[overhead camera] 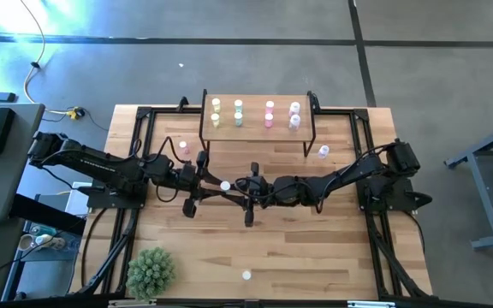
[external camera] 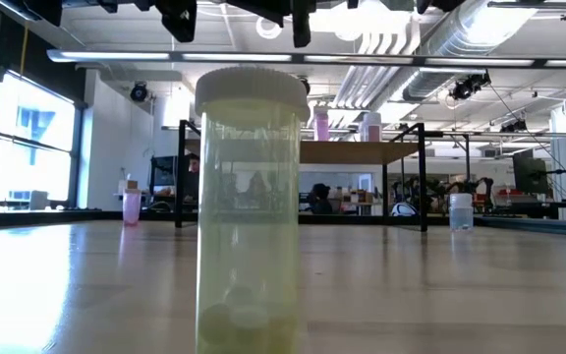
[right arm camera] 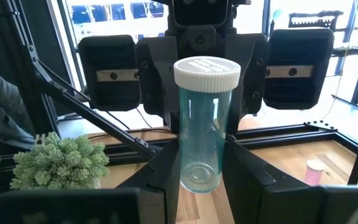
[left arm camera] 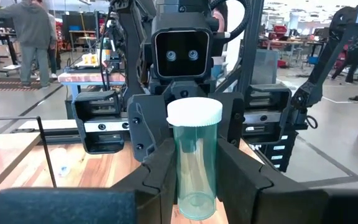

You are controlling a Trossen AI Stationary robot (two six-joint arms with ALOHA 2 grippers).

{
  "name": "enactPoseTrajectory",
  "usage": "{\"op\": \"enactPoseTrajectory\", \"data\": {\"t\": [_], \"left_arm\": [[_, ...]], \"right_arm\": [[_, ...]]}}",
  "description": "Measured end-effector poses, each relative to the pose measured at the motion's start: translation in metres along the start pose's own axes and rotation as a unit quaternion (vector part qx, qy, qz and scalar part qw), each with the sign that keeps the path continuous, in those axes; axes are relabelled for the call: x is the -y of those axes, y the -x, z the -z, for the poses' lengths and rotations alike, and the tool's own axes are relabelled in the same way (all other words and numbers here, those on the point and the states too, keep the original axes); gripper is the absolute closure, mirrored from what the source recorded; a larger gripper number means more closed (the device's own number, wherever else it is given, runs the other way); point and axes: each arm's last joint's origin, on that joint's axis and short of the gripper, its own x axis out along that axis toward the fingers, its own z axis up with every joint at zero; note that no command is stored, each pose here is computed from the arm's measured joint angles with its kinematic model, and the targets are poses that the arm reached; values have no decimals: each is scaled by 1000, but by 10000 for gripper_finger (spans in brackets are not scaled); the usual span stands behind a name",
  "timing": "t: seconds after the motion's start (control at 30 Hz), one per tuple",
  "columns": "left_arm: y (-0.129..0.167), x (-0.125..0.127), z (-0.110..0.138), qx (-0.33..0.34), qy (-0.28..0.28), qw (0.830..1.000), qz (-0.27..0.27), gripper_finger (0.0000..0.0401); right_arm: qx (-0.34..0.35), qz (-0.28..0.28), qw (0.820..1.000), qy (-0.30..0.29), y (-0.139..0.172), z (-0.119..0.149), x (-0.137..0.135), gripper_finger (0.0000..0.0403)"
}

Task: Pick and place medicine bottles onto shelf by color
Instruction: Put the blue pill bottle and align it with the other blue pill bottle on the shelf

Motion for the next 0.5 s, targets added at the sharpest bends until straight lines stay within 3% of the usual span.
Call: {"op": "enactPoseTrajectory", "data": {"t": [0.5], "left_arm": [[0, 0, 0, -1, 0, 1000, 0, 311]], "right_arm": [[-2, 0, 1000, 0, 0, 0, 0, 307]]}}
